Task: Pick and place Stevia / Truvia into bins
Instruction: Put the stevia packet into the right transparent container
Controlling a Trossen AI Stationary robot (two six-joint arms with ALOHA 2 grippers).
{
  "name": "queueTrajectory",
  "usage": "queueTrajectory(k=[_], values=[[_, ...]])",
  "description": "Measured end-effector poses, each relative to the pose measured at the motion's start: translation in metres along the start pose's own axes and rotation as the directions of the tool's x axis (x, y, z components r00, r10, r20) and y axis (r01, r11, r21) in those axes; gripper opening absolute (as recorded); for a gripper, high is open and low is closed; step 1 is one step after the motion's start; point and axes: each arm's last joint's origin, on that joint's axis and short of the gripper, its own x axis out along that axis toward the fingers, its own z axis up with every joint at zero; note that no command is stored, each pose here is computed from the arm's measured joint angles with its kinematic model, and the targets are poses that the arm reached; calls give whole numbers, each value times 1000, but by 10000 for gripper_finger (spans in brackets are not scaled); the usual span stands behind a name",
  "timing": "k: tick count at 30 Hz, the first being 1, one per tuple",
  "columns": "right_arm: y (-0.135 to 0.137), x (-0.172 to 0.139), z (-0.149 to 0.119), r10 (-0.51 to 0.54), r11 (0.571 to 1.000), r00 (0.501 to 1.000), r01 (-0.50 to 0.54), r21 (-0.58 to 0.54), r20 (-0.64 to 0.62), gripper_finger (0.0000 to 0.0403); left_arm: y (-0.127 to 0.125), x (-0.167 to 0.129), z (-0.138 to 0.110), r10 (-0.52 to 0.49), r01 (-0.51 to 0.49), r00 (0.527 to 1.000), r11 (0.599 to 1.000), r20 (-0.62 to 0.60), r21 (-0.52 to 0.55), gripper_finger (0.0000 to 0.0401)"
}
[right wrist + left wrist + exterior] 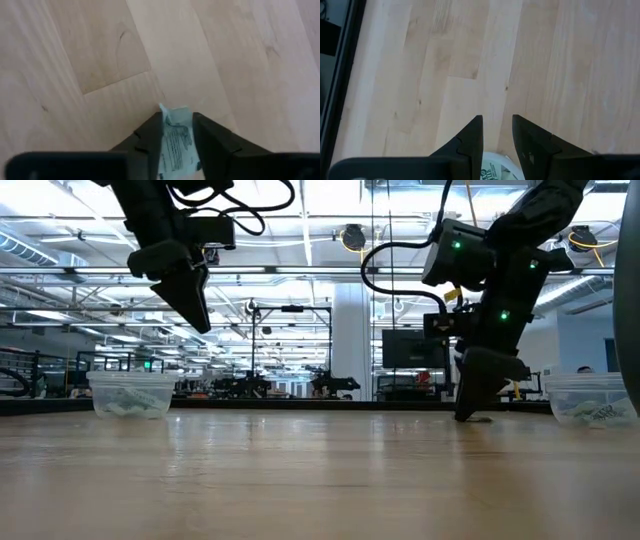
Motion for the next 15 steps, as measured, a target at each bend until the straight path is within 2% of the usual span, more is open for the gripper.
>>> queueTrajectory(k=[7,11,15], values=[[2,-1,0,4,999,1000,-3,-42,13,11,0,0,0,0,0,1000,1000,0,-7,111],[5,-18,6,23,999,999,-21,-43,45,10,0,0,0,0,0,1000,1000,0,-9,111],[9,-53,13,57,998,993,-56,-11,104,3,0,0,0,0,0,1000,1000,0,-12,111]])
